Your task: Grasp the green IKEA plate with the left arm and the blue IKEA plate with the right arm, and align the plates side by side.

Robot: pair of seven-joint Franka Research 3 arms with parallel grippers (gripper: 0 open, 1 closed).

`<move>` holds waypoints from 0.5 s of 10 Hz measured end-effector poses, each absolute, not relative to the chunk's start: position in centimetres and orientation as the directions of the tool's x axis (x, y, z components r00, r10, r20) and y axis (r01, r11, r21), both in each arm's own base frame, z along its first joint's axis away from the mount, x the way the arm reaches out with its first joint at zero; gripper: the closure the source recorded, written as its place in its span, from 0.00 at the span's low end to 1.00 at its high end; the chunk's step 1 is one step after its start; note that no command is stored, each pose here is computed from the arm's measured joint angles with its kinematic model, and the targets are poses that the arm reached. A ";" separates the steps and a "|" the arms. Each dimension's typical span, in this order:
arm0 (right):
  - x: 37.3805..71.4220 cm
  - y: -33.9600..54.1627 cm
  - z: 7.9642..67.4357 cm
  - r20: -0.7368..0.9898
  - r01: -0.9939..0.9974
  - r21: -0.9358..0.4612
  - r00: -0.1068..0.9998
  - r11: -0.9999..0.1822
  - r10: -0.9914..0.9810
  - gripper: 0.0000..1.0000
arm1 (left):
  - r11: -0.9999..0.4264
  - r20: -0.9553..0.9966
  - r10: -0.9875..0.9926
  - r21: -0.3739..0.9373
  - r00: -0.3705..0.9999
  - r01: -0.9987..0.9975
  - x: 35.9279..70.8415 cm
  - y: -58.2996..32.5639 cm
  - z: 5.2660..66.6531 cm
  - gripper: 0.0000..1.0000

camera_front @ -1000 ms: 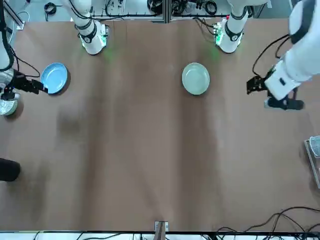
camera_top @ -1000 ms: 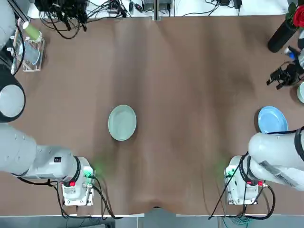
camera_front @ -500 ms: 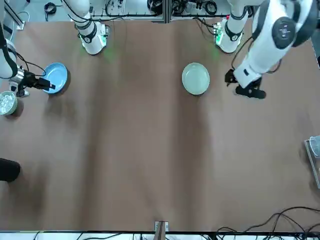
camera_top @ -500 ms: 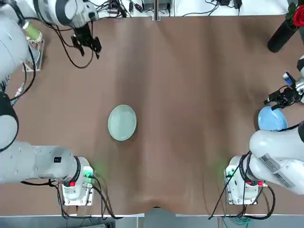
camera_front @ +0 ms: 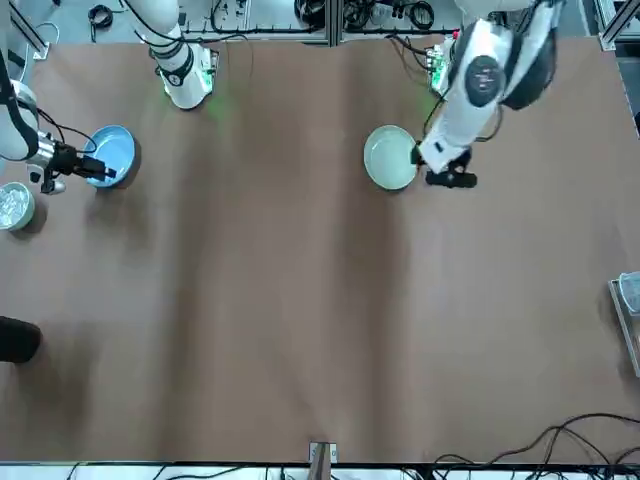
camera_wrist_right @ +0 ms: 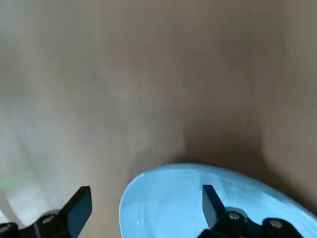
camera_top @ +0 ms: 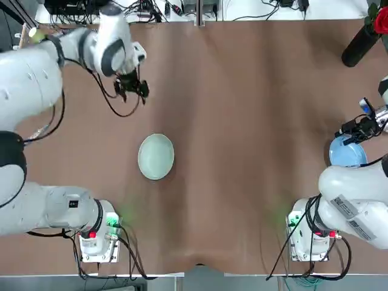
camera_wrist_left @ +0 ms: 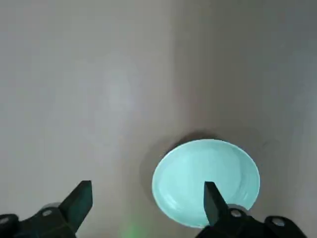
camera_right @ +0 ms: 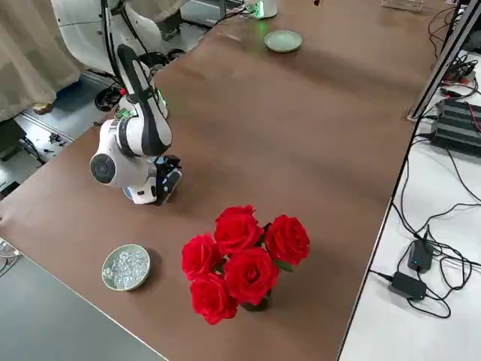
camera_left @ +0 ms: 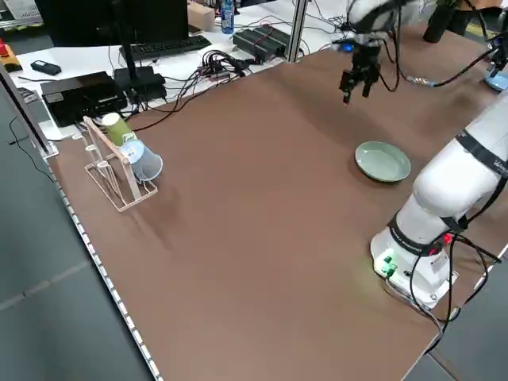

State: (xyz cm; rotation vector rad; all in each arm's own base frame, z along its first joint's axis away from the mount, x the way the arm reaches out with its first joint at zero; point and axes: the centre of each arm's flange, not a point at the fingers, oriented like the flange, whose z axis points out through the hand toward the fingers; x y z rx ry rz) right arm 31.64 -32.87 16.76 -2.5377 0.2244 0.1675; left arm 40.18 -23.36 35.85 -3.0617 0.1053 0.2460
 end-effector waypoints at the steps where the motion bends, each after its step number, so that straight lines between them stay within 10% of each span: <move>1: 31.6 -32.8 16.5 -0.160 -0.204 -0.555 0.978 -0.806 -0.137 0.01 | -0.995 -0.190 -0.046 -0.080 0.981 -0.063 38.6 -24.8 33.5 0.01; 5: 31.9 -32.0 15.4 -0.128 -0.215 -0.607 0.976 -0.765 -0.173 0.01 | -0.996 -0.281 -0.036 -0.071 0.959 -0.059 34.4 -29.2 25.6 0.01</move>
